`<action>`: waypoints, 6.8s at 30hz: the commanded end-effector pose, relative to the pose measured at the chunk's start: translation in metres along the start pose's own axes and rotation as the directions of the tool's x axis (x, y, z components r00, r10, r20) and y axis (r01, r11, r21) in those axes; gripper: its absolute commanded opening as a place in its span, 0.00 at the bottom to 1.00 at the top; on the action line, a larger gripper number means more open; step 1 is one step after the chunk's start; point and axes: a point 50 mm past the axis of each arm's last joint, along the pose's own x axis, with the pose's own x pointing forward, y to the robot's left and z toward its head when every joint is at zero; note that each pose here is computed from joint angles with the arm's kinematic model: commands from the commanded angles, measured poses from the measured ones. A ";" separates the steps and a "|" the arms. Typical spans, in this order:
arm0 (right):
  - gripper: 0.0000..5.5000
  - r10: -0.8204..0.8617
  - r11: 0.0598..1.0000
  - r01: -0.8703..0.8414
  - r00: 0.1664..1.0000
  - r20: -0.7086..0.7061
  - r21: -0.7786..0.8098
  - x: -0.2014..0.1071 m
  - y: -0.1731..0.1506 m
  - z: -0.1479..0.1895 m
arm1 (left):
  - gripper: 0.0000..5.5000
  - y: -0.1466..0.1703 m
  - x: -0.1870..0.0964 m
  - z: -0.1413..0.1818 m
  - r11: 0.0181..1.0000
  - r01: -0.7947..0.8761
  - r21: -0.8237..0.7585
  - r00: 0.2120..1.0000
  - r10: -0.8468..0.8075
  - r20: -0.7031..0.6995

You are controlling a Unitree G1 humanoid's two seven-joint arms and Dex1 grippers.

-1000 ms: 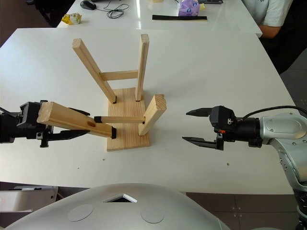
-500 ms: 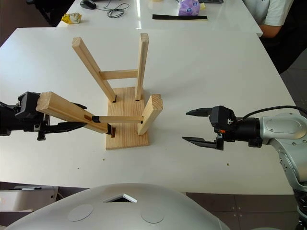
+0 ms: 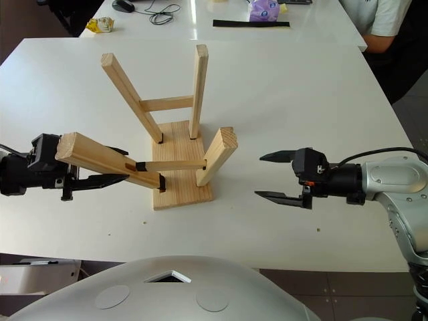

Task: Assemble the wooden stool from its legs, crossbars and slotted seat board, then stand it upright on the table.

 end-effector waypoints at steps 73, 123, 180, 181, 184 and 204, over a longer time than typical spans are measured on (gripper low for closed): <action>0.70 0.052 0.992 -0.048 0.998 0.033 -0.116 0.021 -0.004 0.021 | 0.37 0.013 0.013 -0.040 0.976 0.176 -0.127 0.936 -0.206 -0.285; 0.38 -0.067 0.995 0.038 0.940 0.335 0.093 0.077 0.034 0.067 | 0.37 0.038 0.038 -0.071 0.999 -0.025 -0.043 0.912 0.005 -0.409; 0.20 -0.559 0.829 0.354 0.484 0.673 0.433 0.114 0.006 0.143 | 0.37 0.041 0.053 -0.061 0.998 -0.009 -0.064 0.925 -0.016 -0.380; 0.20 -0.551 0.834 0.351 0.473 0.688 0.426 0.111 0.007 0.148 | 0.37 0.041 0.053 -0.061 0.998 -0.009 -0.064 0.925 -0.016 -0.380; 0.20 -0.532 0.846 0.334 0.483 0.696 0.415 0.111 0.010 0.151 | 0.37 0.041 0.054 -0.060 0.998 -0.007 -0.063 0.925 -0.017 -0.379; 0.20 -0.574 0.807 0.361 0.666 0.477 0.467 0.144 0.007 0.093 | 0.37 0.045 0.057 -0.058 0.998 -0.010 -0.055 0.928 -0.011 -0.373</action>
